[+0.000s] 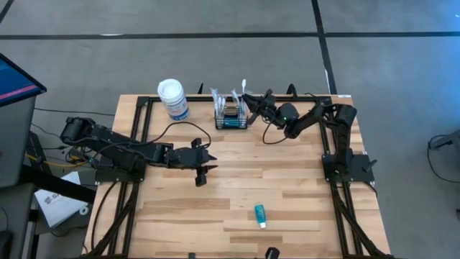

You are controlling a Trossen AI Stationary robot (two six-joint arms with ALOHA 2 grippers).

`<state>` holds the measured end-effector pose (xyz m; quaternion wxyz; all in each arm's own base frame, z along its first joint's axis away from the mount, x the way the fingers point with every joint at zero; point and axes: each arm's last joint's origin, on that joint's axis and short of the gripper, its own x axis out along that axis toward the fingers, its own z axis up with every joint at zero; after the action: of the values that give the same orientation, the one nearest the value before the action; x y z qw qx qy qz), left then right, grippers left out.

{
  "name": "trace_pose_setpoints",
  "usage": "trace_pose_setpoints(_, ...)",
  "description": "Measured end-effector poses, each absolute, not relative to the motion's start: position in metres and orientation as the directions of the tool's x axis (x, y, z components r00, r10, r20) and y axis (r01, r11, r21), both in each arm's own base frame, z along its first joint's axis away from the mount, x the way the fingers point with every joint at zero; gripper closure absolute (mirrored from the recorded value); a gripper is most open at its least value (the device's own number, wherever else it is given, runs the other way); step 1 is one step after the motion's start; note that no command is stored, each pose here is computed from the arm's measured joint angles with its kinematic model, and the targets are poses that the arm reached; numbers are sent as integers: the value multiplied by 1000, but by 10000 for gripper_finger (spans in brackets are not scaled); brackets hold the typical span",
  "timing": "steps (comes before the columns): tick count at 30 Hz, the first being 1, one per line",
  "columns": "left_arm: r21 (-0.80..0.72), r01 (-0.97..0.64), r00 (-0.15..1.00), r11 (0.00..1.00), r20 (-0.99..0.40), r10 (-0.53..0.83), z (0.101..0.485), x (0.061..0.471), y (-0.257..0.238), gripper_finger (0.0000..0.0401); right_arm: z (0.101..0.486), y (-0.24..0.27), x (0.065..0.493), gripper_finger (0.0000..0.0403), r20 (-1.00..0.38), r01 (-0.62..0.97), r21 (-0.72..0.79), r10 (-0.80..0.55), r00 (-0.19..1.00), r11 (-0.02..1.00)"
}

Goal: Pick & Place toothbrushing station
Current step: Put the purple toothbrush into the black wire organizer

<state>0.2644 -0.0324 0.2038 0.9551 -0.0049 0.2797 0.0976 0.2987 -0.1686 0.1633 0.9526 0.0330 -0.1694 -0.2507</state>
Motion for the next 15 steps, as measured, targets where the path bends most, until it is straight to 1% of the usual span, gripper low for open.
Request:
trace_pose_setpoints(10, 42, -189, 829, 981, -528, 183, 204, 265, -32, 274, 163, -165, 301, 399, 306, 459, 142, -480, 822, 877)
trace_pose_setpoints(15, 42, -189, 829, 981, -528, 183, 204, 265, -32, 274, 163, -162, 303, 399, 303, 464, 113, -475, 826, 879)
